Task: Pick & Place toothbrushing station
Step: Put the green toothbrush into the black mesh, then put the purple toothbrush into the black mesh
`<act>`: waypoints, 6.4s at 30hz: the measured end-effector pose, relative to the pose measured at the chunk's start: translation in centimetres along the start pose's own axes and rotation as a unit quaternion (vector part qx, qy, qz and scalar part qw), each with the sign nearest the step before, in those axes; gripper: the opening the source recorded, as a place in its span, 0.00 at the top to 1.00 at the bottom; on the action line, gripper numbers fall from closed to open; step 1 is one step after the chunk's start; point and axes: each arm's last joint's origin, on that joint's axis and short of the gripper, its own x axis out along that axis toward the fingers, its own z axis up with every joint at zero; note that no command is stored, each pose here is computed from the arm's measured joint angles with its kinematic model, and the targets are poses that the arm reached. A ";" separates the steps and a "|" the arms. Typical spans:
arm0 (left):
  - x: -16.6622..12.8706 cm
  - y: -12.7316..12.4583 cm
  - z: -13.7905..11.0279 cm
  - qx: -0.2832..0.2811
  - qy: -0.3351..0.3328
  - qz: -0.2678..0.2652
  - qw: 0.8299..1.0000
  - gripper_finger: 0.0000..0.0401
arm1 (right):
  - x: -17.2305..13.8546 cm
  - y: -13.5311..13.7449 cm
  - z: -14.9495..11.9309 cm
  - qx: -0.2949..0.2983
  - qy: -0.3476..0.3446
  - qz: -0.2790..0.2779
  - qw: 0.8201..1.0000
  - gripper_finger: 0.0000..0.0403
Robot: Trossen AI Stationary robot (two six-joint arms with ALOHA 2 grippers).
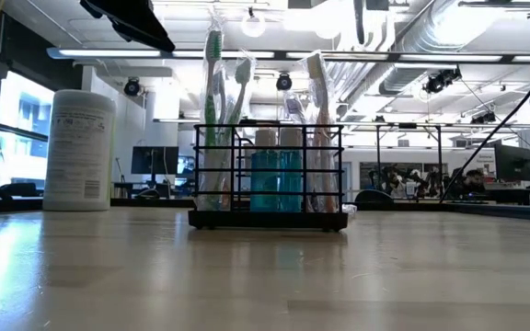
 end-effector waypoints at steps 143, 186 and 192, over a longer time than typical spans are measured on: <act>0.0 0.0 0.0 -0.013 0.000 0.000 1.000 0.55 | -3.1 -4.6 -9.1 0.059 0.089 0.003 0.994 0.50; 0.0 0.0 0.0 -0.017 0.001 0.000 1.000 0.55 | 2.4 -20.5 -18.8 -0.040 0.489 -0.010 0.871 0.50; 0.0 0.0 0.0 -0.016 0.002 0.001 1.000 0.55 | 3.1 -20.3 -19.9 -0.075 0.495 0.025 0.865 0.50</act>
